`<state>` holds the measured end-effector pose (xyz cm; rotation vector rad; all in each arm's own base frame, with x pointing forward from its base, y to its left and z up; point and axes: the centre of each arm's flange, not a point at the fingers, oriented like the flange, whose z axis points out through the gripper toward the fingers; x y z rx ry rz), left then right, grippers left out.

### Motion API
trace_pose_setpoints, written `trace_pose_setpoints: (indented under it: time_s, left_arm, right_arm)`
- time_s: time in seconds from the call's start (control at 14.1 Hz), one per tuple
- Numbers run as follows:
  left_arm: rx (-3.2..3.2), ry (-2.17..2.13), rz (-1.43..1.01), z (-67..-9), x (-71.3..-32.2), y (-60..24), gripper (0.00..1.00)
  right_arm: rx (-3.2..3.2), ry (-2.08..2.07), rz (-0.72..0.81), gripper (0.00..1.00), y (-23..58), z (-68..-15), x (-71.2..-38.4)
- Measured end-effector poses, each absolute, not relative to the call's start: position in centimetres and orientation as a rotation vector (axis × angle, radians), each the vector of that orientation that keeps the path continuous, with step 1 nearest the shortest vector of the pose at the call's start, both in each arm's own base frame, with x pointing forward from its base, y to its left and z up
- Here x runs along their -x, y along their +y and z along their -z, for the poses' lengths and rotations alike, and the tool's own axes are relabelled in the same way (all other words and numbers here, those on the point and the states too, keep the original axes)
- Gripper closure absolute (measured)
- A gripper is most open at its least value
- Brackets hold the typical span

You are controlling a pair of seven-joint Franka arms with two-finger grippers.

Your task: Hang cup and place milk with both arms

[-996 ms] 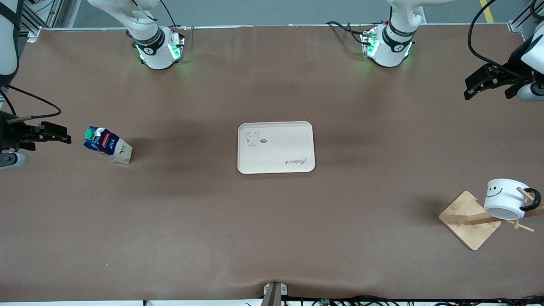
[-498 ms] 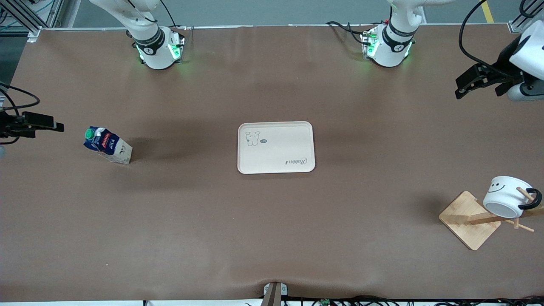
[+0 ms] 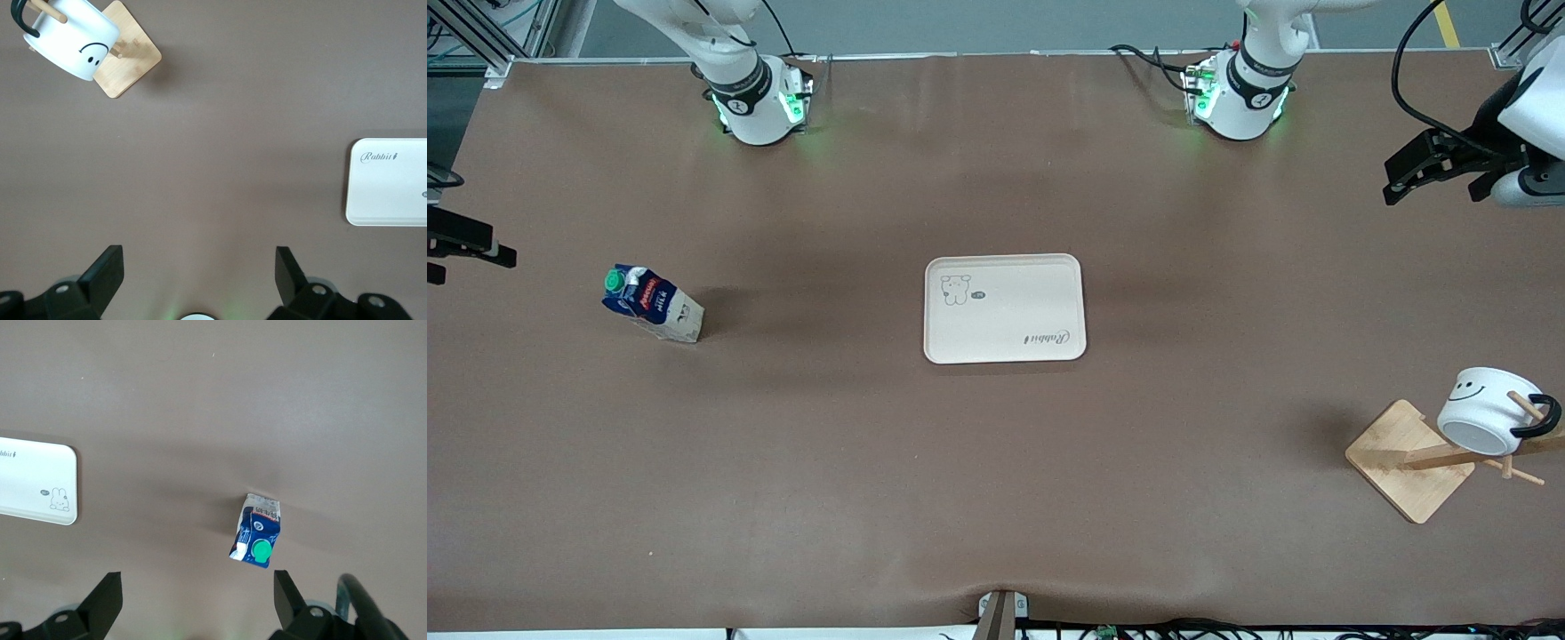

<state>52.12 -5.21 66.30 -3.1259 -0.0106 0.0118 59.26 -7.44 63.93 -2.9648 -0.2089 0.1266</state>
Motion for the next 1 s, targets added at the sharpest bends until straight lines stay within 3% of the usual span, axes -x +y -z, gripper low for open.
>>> trace_pose_setpoints:
  time_s: [0.5,1.0]
  left_arm:
    - [3.126,0.06,-0.033,-66.2,-52.2,-1.7,0.0]
    - [3.125,0.142,-0.04,-66.4,-52.1,-0.9,0.0]
  right_arm:
    - [3.069,-0.138,-0.19,0.0,-4.6,-64.1,-55.6]
    - [3.107,0.09,-0.221,0.0,-2.2,-63.3,-54.6]
